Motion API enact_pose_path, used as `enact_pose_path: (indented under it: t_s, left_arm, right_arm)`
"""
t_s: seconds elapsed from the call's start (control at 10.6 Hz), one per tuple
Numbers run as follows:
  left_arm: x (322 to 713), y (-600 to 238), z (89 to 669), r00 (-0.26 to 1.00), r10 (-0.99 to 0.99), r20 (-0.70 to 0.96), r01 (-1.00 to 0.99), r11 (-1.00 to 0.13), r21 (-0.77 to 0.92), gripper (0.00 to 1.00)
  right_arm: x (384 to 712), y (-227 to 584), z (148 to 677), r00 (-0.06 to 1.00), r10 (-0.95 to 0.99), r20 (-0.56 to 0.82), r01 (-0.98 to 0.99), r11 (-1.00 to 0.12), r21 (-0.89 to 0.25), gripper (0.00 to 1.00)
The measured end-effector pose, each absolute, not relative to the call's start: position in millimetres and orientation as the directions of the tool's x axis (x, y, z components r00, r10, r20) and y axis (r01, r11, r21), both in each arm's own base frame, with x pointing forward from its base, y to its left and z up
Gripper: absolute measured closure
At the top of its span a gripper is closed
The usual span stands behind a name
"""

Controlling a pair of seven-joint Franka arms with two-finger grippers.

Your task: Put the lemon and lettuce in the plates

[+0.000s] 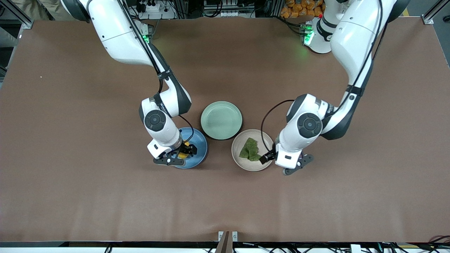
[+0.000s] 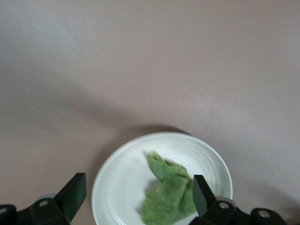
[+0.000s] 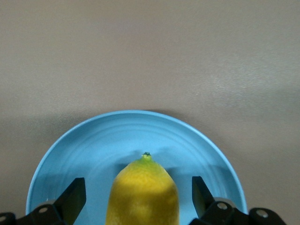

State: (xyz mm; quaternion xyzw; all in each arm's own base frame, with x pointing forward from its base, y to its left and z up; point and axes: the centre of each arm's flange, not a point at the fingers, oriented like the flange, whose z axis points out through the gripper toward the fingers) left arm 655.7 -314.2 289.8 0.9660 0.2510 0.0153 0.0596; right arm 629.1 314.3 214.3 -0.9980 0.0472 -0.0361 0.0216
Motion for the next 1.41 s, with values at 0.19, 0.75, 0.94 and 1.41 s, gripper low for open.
enact_pose_path:
  t_s: [0.19,0.75,0.94,1.41]
  left_arm:
    - [662.9,-299.2,307.3,0.899,0.437,0.031,0.431,-0.894,0.126,0.00]
    - [670.5,-228.0,354.9,0.967,0.255,0.012,0.255,-0.966,0.031,0.00]
    - [662.5,-206.6,365.3,0.973,0.225,-0.053,0.224,-0.974,-0.027,0.00]
    - [607.5,-152.9,411.8,0.989,0.100,-0.107,0.094,-0.993,-0.068,0.00]
  right_arm:
    - [642.7,309.2,246.1,0.994,-0.105,-0.005,-0.105,-0.994,-0.009,0.00]
    - [667.7,243.7,312.8,0.994,-0.047,-0.100,-0.043,-0.998,0.040,0.00]
    - [671.9,206.8,336.1,0.992,0.011,-0.124,0.020,-0.997,0.069,0.00]
    - [679.9,144.3,360.5,0.991,0.005,-0.136,0.023,-0.991,0.132,0.00]
